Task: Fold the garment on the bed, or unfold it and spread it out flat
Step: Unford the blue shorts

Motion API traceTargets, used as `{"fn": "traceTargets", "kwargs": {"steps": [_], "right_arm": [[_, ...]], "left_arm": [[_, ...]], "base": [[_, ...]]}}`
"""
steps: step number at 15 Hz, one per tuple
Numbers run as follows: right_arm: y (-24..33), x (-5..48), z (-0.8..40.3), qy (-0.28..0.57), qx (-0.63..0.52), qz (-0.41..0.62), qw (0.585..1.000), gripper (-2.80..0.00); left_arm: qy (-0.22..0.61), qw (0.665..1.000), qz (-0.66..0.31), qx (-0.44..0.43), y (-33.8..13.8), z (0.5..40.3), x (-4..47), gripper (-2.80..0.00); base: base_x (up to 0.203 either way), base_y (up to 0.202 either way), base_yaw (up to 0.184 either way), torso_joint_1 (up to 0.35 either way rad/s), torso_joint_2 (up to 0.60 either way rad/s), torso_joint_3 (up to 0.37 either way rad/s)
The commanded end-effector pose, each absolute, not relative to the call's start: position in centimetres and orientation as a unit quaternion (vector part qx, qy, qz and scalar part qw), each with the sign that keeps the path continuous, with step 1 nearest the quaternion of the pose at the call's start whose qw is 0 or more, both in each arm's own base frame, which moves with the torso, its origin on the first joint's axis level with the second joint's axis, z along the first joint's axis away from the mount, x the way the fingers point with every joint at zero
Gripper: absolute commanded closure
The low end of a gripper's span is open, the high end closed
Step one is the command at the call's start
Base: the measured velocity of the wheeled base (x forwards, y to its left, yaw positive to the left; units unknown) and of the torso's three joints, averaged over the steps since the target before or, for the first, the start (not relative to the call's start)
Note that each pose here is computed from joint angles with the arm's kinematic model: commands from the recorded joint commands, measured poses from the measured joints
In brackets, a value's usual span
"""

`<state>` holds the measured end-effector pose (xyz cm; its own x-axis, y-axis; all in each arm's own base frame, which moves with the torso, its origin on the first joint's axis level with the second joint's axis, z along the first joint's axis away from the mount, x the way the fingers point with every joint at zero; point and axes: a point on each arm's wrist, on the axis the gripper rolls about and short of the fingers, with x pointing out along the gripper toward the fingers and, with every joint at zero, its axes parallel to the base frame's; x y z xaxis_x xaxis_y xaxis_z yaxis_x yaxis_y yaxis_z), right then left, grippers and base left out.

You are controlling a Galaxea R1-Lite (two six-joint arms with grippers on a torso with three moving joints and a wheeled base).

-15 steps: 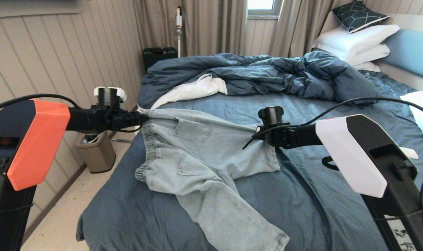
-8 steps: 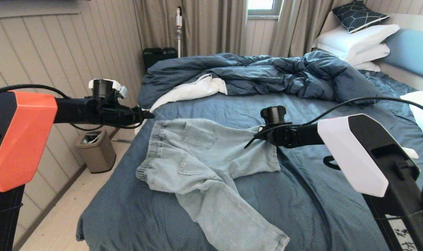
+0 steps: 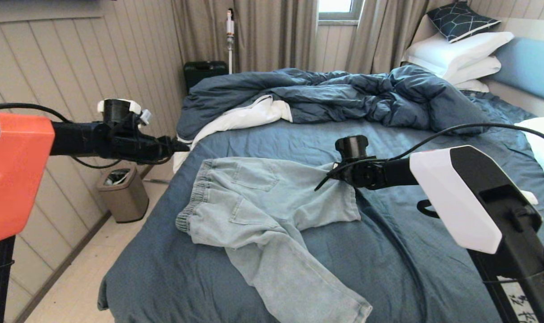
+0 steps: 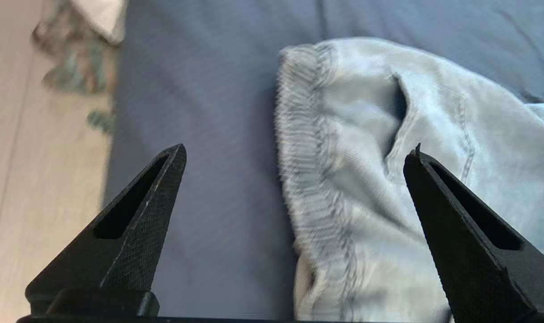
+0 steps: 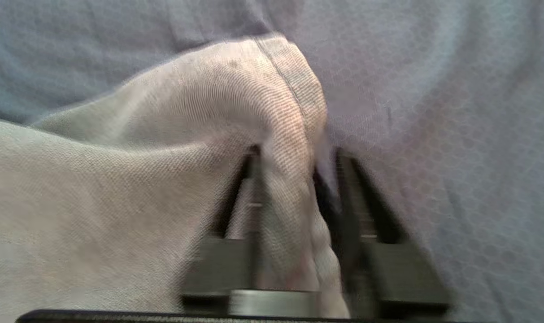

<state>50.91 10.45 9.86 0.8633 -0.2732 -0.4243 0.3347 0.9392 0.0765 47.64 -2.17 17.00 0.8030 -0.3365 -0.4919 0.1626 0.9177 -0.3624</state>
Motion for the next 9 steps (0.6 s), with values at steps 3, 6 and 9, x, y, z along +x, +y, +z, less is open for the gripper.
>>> {"fn": "traceTargets", "kwargs": {"steps": [3,6,9], "right_arm": [[10.4,50.6,10.7,0.205,0.076,-0.158,0.963,-2.80],[10.0,49.9,12.5,0.196,0.080,-0.159,0.964,-2.80],[9.7,48.1,14.5,0.194,0.083,-0.159,0.964,-2.80]], "left_arm": [[0.287,0.936,-0.123,-0.161,-0.6,19.8,45.0,-2.80],[0.289,0.935,-0.126,-0.162,-0.5,20.8,42.7,-2.80],[0.291,0.934,-0.128,-0.163,-0.5,22.1,39.5,-2.80]], "base": [[0.000,0.000,0.000,0.000,0.00,0.000],[0.000,0.000,0.000,0.000,0.00,0.000],[0.000,0.000,0.000,0.000,0.00,0.000]]}}
